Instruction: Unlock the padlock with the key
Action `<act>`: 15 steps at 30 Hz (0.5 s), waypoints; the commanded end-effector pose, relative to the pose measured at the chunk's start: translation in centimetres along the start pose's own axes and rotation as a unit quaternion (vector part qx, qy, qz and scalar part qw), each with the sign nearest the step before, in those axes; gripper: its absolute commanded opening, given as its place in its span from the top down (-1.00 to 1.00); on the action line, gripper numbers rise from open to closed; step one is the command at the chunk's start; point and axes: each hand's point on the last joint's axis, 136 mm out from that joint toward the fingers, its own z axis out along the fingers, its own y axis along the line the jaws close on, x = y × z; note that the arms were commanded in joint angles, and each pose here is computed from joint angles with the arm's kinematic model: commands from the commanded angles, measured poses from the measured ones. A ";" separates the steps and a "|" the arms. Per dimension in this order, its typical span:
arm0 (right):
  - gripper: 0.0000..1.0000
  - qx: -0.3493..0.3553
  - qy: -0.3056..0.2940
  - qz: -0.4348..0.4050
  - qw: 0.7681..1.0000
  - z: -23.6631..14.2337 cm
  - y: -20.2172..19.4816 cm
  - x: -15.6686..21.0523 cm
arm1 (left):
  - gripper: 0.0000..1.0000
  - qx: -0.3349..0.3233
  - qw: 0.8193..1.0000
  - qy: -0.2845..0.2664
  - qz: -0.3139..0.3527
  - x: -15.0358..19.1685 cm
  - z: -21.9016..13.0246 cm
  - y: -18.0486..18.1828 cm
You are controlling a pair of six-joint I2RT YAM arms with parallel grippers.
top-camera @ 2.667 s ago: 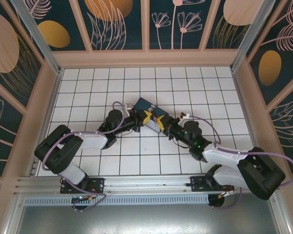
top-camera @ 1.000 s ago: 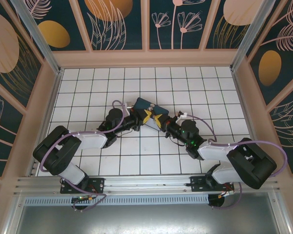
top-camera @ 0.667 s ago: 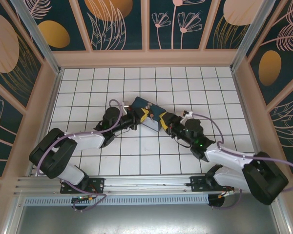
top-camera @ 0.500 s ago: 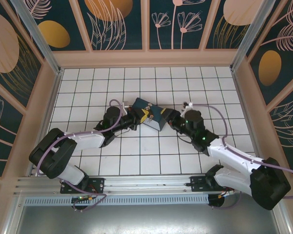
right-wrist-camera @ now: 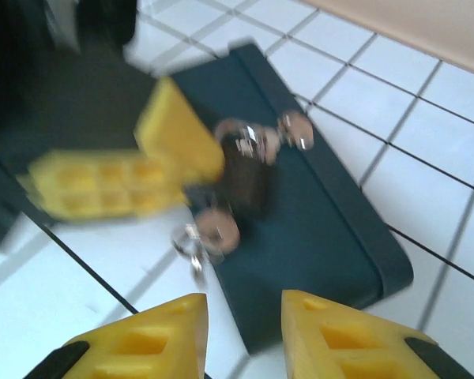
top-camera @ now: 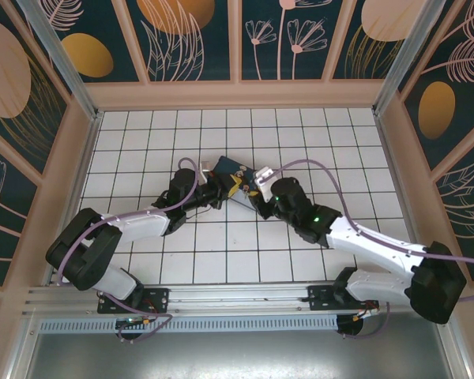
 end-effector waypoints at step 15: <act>0.38 0.068 -0.145 -0.213 0.964 -1.0 0.7 -3.0 | 1.00 0.058 0.997 0.003 0.042 0.3 -0.5 -4.6</act>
